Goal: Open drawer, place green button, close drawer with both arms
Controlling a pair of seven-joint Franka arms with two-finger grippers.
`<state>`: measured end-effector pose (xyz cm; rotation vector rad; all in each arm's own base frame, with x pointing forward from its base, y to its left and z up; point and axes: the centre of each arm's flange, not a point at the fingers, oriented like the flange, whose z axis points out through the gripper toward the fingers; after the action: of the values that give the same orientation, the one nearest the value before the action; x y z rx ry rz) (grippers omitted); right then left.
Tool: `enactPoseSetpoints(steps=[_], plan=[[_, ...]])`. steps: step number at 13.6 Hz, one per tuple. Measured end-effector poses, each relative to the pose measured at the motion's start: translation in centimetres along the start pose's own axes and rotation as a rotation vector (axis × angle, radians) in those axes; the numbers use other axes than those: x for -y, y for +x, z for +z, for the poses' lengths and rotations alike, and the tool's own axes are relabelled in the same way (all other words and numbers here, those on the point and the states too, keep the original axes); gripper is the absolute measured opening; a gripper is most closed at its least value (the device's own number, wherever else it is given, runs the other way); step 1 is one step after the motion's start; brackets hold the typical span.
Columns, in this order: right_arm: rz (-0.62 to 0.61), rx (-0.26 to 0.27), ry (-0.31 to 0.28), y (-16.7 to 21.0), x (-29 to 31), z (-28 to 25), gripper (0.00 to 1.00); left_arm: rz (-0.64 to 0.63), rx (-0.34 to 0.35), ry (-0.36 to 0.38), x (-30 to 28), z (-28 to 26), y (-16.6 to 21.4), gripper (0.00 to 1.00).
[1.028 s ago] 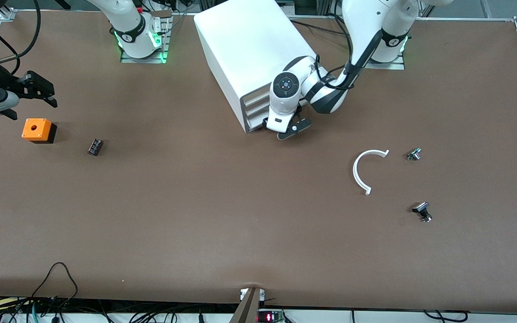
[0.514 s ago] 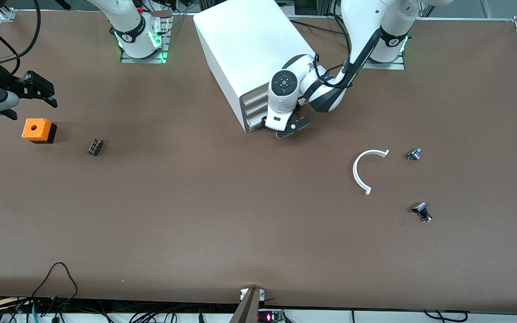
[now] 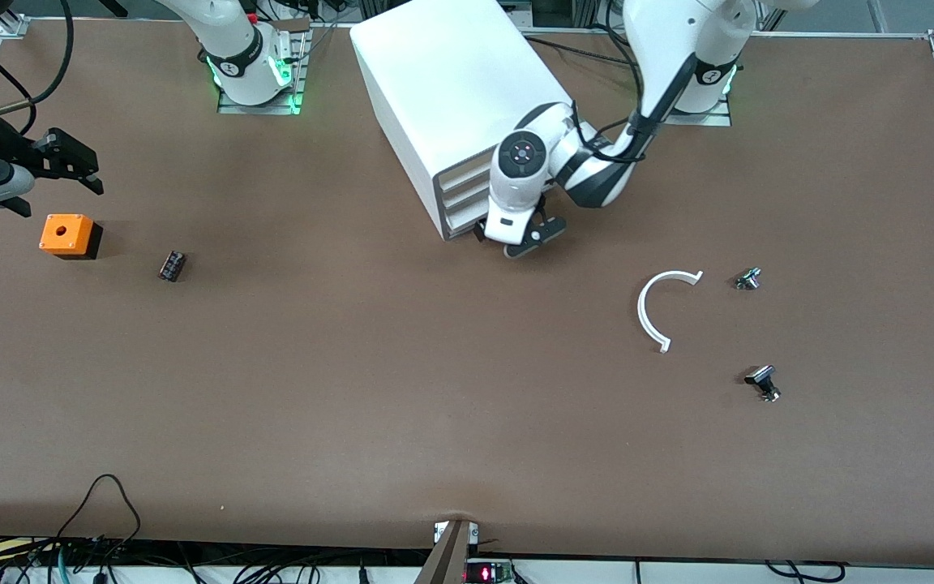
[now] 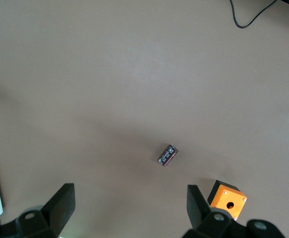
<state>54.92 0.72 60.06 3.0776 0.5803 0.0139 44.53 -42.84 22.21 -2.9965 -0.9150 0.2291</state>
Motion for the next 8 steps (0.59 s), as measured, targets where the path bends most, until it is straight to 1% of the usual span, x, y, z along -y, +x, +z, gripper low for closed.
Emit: enactPoseSetpoints(steps=[2,6,8], plan=[[0.0,0.0,0.0,0.0,0.0,0.0,1.0,-0.042,-0.038,-0.032,-0.1,-2.2,4.2,1.0],[0.0,0.0,0.0,0.0,0.0,0.0,1.0,-0.092,-0.148,0.016,0.7,-6.8,11.4,1.0],[0.0,-0.001,0.0,0.0,0.0,0.0,1.0,-0.126,-0.201,0.024,1.7,-9.6,14.4,1.0]])
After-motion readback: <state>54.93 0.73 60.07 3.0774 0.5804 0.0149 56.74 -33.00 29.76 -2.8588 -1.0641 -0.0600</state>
